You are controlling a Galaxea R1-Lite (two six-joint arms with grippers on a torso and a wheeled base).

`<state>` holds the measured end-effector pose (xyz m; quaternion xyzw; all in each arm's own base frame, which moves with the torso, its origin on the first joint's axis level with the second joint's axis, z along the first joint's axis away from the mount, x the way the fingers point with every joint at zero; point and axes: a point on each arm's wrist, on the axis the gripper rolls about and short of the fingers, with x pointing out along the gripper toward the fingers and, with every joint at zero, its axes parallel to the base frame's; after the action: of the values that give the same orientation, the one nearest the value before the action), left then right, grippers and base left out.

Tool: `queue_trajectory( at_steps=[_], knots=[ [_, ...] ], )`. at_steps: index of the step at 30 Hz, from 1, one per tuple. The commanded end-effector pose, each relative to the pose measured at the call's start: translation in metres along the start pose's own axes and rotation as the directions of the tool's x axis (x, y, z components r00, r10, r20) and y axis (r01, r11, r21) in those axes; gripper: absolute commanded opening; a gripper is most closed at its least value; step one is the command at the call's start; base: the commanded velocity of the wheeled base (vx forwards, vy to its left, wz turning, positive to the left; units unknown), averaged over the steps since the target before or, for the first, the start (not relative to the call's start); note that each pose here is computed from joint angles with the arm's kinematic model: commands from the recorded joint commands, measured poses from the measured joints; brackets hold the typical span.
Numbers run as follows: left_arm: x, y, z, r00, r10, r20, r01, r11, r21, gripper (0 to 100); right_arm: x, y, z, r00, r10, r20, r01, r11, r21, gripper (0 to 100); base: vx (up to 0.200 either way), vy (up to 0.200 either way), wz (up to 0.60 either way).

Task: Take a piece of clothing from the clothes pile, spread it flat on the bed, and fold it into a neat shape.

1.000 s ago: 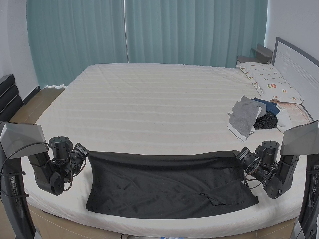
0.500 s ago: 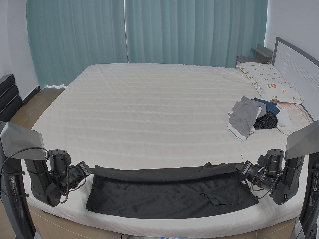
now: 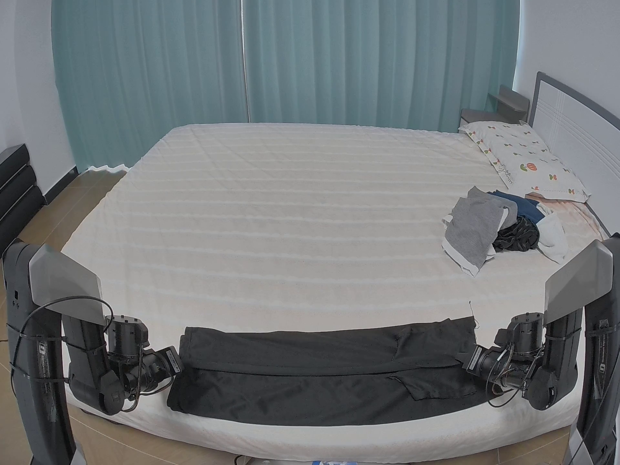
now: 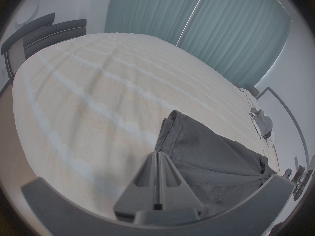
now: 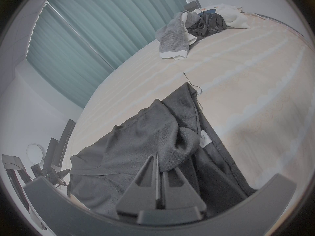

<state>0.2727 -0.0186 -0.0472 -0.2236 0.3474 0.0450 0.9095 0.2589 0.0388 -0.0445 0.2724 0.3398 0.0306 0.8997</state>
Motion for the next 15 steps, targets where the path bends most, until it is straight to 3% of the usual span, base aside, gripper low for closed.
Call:
queue_trajectory(
  at_steps=[1,8,9,15],
  knots=[
    [0.004,0.003,-0.006,1.0,0.013,-0.026,-0.013,1.0,-0.002,0,0.003,-0.005,-0.004,1.0,-0.016,-0.011,0.016,1.0,0.006,0,0.0,0.0,0.0],
    [0.001,0.003,-0.007,0.999,0.015,-0.03,-0.015,1.0,0.0,0,0.006,-0.008,-0.003,1.0,-0.016,-0.009,0.016,1.0,0.023,0,0.0,0.0,0.0],
    [0.0,0.003,-0.007,0.999,0.016,-0.031,-0.016,1.0,0.001,100,0.006,-0.008,-0.003,1.0,-0.016,-0.009,0.016,1.0,0.026,100,0.0,0.0,0.0],
    [-0.013,0.002,-0.001,1.0,0.005,-0.009,-0.005,0.999,0.037,100,0.001,-0.007,0.001,1.0,-0.012,0.002,0.012,0.999,0.032,100,0.0,0.0,0.0]
  ],
)
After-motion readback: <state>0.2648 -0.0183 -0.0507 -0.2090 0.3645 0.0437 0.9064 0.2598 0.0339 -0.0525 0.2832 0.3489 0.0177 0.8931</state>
